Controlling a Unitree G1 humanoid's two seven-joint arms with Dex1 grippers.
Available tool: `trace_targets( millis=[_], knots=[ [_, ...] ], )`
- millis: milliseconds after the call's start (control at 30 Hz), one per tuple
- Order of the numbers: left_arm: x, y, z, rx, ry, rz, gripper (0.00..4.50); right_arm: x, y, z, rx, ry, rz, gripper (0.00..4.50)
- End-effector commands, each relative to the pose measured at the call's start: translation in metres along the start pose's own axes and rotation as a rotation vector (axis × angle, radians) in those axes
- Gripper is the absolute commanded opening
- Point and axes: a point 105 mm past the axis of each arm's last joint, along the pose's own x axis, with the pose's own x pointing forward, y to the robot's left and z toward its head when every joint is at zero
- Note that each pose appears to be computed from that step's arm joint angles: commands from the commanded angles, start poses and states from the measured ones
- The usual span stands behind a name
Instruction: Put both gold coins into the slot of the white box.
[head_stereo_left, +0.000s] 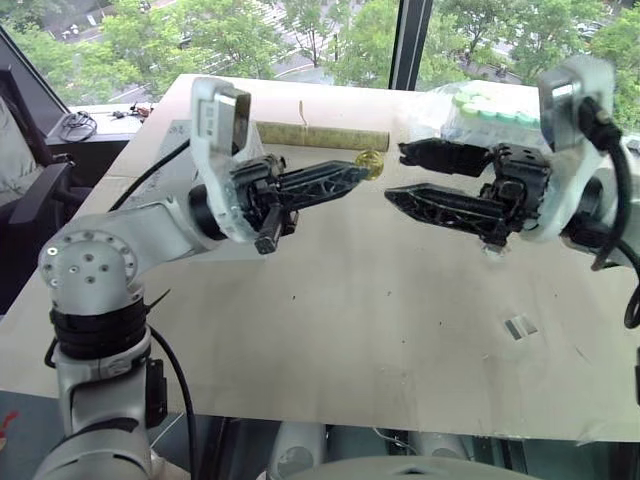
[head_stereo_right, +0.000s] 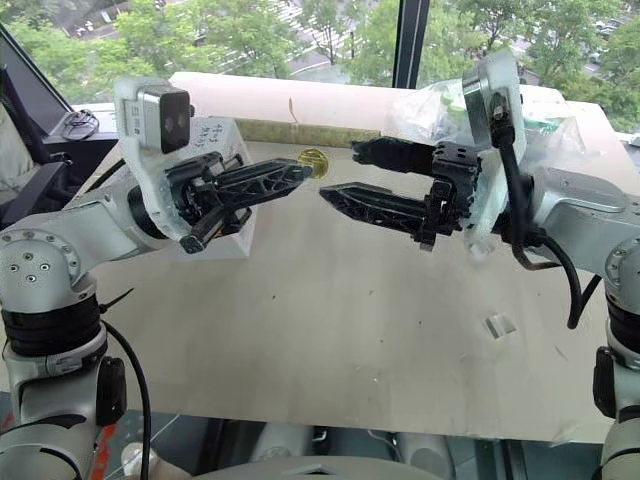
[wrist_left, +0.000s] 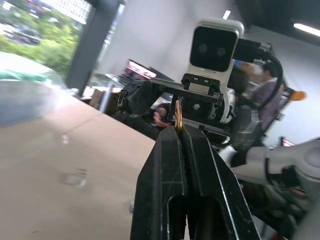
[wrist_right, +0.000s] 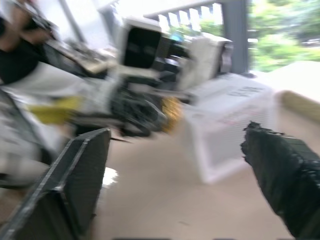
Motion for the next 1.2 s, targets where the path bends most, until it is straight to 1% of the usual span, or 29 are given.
trace_targets(
  millis=[33, 100, 133, 200, 233, 300, 400, 533, 600, 700, 833, 1000, 1133, 1200],
  knots=[
    [-0.017, 0.031, 0.026, 0.257, -0.064, 0.419, 0.00, -0.011, -0.012, 0.006, -0.199, -0.002, -0.047, 4.45],
    [-0.039, 0.062, 0.031, 0.440, 0.013, 0.804, 0.00, -0.017, -0.019, 0.011, -0.209, -0.053, -0.038, 4.45],
    [-0.048, 0.070, 0.036, 0.503, 0.015, 0.939, 0.00, -0.018, -0.019, 0.012, -0.220, -0.060, -0.020, 4.45],
    [-0.055, 0.074, 0.041, 0.577, 0.035, 1.097, 0.00, -0.019, -0.021, 0.012, -0.240, -0.061, -0.007, 4.45],
    [-0.059, 0.078, 0.039, 0.593, 0.086, 1.184, 0.00, -0.018, -0.024, 0.011, -0.244, -0.058, -0.008, 4.45],
    [-0.063, 0.084, 0.034, 0.606, 0.173, 1.274, 0.00, -0.018, -0.026, 0.007, -0.261, -0.044, -0.002, 4.45],
    [-0.064, 0.088, 0.037, 0.611, 0.227, 1.353, 0.00, -0.017, -0.028, 0.006, -0.264, -0.046, 0.013, 4.45],
    [-0.085, 0.098, 0.041, 0.612, 0.317, 1.494, 0.00, -0.018, -0.024, 0.010, -0.269, -0.069, 0.055, 4.45],
    [-0.091, 0.103, 0.038, 0.580, 0.343, 1.509, 0.00, -0.019, -0.020, 0.015, -0.311, -0.092, 0.068, 4.45],
    [-0.100, 0.108, 0.034, 0.542, 0.384, 1.530, 0.00, -0.019, -0.017, 0.019, -0.325, -0.107, 0.084, 4.45],
    [-0.106, 0.114, 0.030, 0.467, 0.382, 1.521, 0.00, -0.021, -0.017, 0.029, -0.340, -0.148, 0.074, 4.45],
    [-0.108, 0.119, 0.021, 0.387, 0.379, 1.483, 0.00, -0.022, -0.019, 0.029, -0.368, -0.138, 0.062, 4.45],
    [-0.099, 0.119, 0.017, 0.334, 0.361, 1.405, 0.00, -0.025, -0.024, 0.029, -0.393, -0.123, 0.047, 4.45],
    [-0.097, 0.119, 0.016, 0.329, 0.359, 1.397, 0.00, -0.026, -0.025, 0.026, -0.398, -0.113, 0.047, 4.45]
  ],
)
